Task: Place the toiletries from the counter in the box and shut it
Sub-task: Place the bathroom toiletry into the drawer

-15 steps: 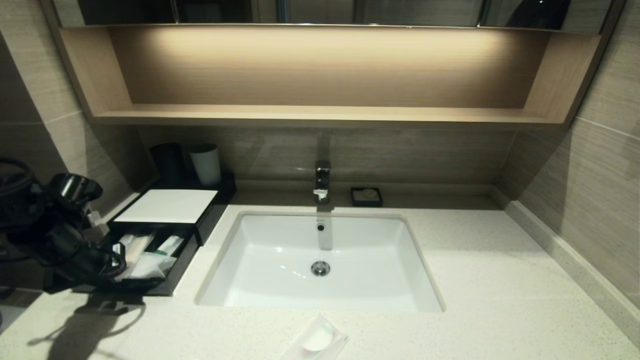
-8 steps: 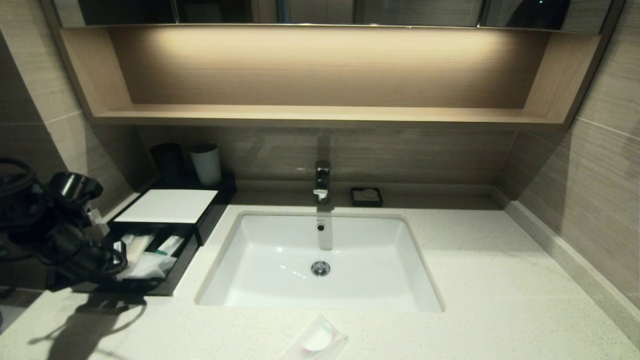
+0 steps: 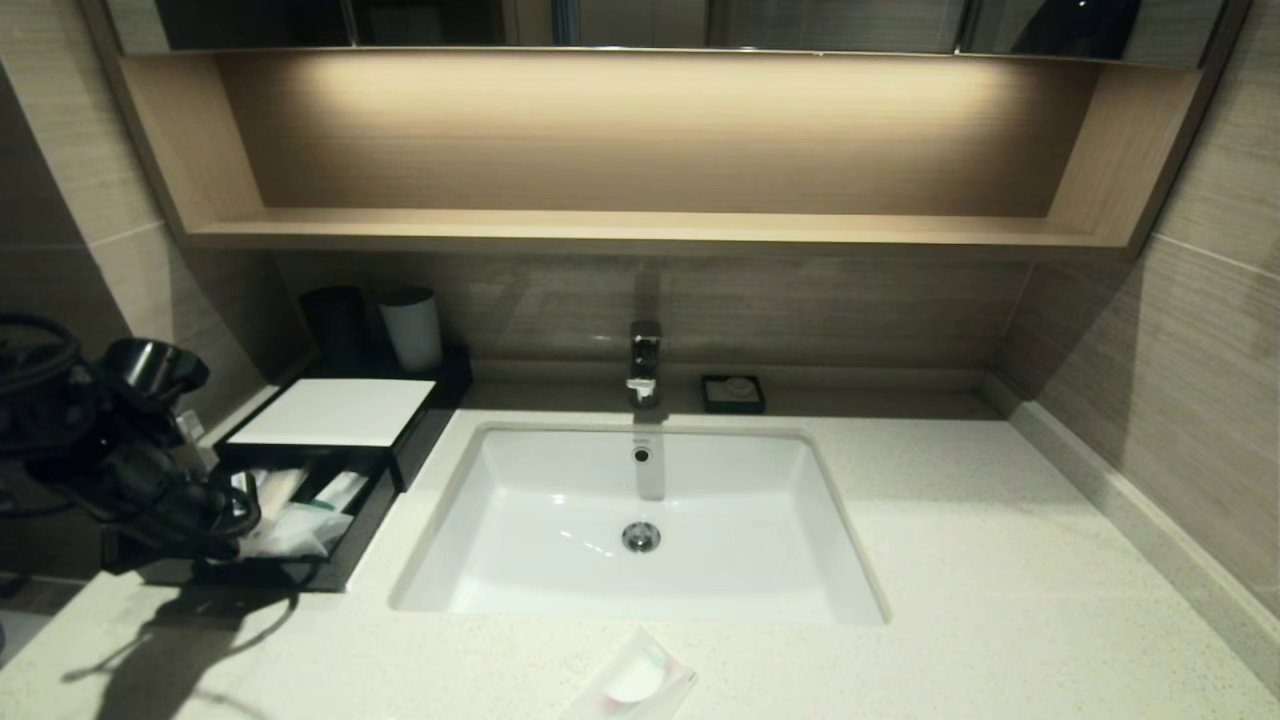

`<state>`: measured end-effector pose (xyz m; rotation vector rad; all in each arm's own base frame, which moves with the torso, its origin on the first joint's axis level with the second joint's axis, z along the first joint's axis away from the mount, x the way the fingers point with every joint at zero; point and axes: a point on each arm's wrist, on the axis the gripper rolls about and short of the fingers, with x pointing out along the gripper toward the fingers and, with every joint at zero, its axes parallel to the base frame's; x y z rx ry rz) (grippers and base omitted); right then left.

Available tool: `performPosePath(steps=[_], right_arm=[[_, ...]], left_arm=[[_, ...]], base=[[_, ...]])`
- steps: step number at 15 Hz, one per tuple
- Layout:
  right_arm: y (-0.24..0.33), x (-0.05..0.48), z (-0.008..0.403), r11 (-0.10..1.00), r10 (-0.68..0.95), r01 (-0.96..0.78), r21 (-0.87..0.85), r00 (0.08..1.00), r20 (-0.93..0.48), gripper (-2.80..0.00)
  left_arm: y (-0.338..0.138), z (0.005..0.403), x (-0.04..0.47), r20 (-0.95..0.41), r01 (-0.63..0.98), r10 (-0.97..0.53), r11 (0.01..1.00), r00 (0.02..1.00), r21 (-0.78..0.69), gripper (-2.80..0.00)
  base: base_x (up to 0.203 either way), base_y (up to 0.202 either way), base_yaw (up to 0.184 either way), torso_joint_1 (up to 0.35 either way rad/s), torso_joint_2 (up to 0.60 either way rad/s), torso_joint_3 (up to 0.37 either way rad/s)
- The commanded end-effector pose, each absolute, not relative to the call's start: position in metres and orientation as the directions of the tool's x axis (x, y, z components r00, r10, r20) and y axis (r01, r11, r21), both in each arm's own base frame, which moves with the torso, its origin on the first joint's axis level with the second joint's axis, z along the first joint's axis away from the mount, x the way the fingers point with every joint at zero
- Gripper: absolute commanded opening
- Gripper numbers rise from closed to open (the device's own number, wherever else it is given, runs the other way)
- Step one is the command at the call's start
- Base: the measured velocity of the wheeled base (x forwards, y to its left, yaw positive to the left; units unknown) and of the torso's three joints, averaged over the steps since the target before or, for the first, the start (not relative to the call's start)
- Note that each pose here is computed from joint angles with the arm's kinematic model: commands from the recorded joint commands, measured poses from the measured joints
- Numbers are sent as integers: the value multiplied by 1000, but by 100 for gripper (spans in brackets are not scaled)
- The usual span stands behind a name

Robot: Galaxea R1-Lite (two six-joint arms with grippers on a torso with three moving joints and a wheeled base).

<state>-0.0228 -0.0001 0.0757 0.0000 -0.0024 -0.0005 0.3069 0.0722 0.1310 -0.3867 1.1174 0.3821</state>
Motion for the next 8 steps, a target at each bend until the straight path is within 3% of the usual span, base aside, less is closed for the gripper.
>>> performPosePath(steps=[1,8], right_arm=[[0,-23,75,1000,0,0,0,1000,3,-280],[0,-23,75,1000,0,0,0,1000,3,-280]], left_arm=[[70,132,309,-915,-481,99,870,391,-111,-280],[65,158,298,-877,-476,66,858,476,-194,-280]], base=[[0,0,0,0,0,0],[0,0,0,0,0,0]])
